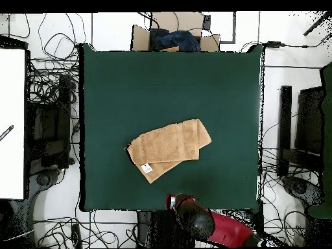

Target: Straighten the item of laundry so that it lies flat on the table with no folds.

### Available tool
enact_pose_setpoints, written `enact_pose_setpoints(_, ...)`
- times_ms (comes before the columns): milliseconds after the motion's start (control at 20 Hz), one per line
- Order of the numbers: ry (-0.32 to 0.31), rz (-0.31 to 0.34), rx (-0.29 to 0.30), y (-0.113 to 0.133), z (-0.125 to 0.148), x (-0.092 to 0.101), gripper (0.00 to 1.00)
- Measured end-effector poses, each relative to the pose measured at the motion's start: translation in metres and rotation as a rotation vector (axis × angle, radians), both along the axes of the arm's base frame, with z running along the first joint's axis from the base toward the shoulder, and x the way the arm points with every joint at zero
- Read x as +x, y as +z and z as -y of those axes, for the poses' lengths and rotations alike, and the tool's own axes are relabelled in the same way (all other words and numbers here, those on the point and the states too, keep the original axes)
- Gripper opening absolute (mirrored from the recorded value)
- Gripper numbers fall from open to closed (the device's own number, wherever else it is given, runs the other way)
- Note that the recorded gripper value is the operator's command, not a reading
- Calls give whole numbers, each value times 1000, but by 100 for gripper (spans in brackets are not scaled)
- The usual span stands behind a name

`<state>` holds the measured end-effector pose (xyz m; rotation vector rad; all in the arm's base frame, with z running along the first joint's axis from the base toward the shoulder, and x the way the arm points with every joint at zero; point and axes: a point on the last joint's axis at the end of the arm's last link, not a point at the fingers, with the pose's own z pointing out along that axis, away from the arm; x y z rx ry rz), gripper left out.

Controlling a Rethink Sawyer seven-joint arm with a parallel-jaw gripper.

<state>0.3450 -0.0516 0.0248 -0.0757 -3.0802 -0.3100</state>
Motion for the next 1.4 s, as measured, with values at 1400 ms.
enact_pose_setpoints(1400,-20,58,-96,-11,57,29,100)
